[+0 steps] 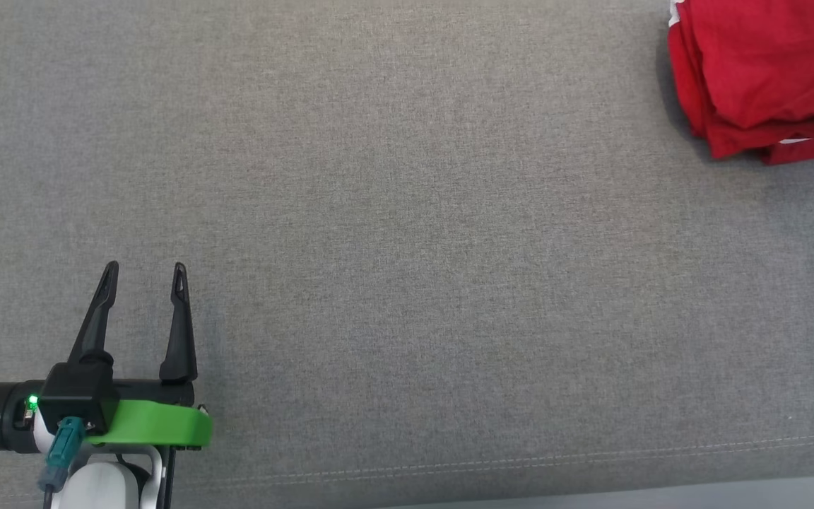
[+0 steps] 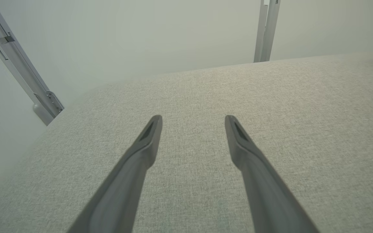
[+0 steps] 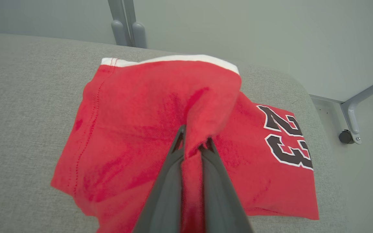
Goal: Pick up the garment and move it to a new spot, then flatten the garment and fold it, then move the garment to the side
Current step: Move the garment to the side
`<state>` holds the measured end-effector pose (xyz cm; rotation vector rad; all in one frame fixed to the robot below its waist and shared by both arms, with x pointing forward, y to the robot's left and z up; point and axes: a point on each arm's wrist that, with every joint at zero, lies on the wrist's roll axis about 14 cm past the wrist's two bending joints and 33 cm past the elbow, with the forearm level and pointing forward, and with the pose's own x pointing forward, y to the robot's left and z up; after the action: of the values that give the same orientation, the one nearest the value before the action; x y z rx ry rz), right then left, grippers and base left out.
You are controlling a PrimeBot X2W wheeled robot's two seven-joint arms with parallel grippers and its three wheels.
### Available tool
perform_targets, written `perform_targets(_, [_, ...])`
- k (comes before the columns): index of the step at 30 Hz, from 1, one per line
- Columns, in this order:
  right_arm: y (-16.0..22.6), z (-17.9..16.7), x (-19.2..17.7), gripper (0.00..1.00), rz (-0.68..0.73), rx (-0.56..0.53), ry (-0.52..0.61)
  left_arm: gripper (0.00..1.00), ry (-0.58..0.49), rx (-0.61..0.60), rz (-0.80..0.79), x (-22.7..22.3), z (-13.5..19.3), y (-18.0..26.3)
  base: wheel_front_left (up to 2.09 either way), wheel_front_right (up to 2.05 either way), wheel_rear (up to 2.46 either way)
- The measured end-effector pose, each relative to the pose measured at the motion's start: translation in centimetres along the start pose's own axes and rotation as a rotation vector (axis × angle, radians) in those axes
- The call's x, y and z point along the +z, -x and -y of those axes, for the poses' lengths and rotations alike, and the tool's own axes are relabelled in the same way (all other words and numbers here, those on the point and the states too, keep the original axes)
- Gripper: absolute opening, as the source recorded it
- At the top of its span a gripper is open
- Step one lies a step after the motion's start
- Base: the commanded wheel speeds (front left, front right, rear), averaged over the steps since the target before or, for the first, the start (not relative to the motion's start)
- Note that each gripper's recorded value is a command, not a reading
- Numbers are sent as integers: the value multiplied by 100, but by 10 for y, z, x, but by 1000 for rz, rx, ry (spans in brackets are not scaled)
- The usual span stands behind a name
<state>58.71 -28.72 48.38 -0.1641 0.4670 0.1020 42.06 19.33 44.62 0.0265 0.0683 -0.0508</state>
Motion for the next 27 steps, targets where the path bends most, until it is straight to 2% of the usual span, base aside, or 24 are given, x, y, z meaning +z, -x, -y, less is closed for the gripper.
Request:
perform_targets(8, [-3, 35, -1, 0, -38, -73, 70, 100, -12, 7, -22, -9, -6, -3, 0, 0, 0])
perform_targets(27, [-9, 79, -1, 0, -107, -173, 203, 100, -34, 26, -39, -17, -16, -6, 0, 0, 0])
